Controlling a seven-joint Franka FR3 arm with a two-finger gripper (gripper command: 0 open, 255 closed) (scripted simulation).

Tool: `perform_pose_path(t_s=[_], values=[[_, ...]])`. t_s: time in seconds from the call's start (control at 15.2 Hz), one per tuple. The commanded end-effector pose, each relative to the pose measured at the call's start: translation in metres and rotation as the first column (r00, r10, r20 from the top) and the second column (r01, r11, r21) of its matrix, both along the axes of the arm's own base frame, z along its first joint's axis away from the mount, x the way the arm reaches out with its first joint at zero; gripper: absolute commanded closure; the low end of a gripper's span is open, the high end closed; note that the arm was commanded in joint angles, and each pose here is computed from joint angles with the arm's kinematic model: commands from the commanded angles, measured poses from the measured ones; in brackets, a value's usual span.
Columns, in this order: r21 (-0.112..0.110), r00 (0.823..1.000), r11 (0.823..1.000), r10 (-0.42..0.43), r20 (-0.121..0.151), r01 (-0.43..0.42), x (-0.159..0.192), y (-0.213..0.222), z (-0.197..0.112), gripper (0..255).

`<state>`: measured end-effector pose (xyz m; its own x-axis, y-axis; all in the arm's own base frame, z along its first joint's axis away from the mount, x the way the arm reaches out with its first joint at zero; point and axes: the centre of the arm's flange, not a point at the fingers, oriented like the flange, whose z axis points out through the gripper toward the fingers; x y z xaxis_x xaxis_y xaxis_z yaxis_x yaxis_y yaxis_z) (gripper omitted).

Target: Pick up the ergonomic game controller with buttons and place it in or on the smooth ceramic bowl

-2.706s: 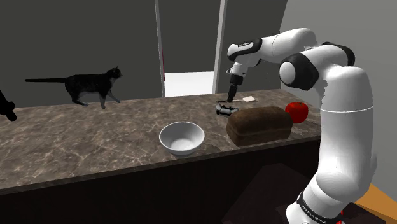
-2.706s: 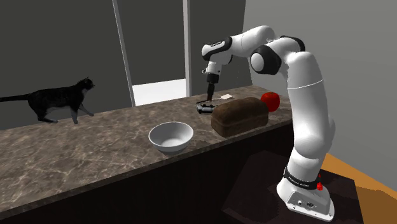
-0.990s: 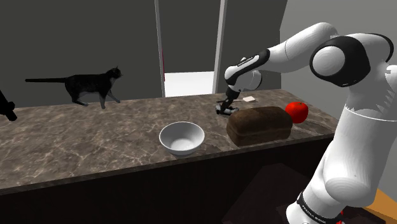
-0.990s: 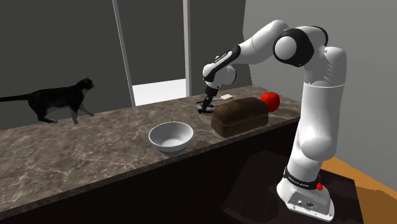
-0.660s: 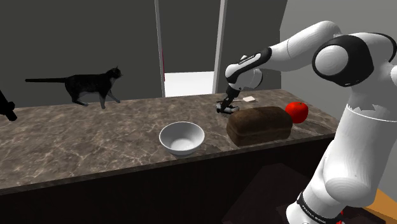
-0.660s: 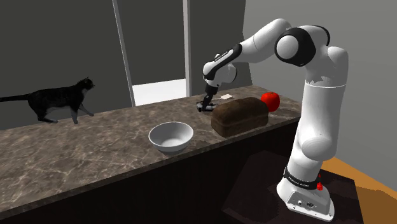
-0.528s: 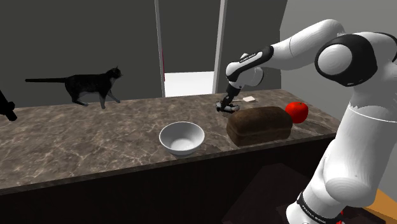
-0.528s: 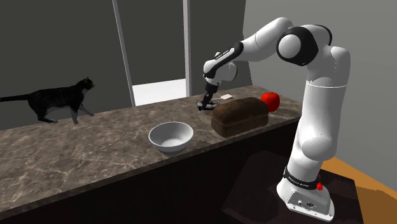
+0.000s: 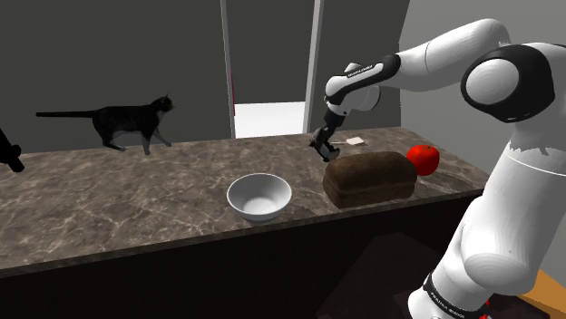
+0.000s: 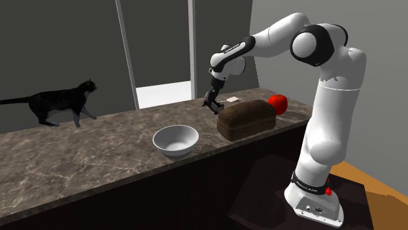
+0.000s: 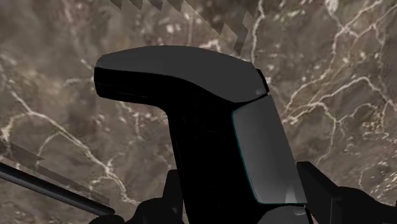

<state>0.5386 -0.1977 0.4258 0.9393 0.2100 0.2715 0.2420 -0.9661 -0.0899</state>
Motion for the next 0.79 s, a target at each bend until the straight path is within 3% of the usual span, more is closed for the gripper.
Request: perform_pose_path(t_s=[0.0, 0.73], values=[[0.000, 1.000, 1.000, 0.000, 0.000, 0.000, 0.000, 0.000, 0.010, 255], [0.000, 1.000, 1.000, 0.000, 0.000, 0.000, 0.000, 0.000, 0.069, 255]])
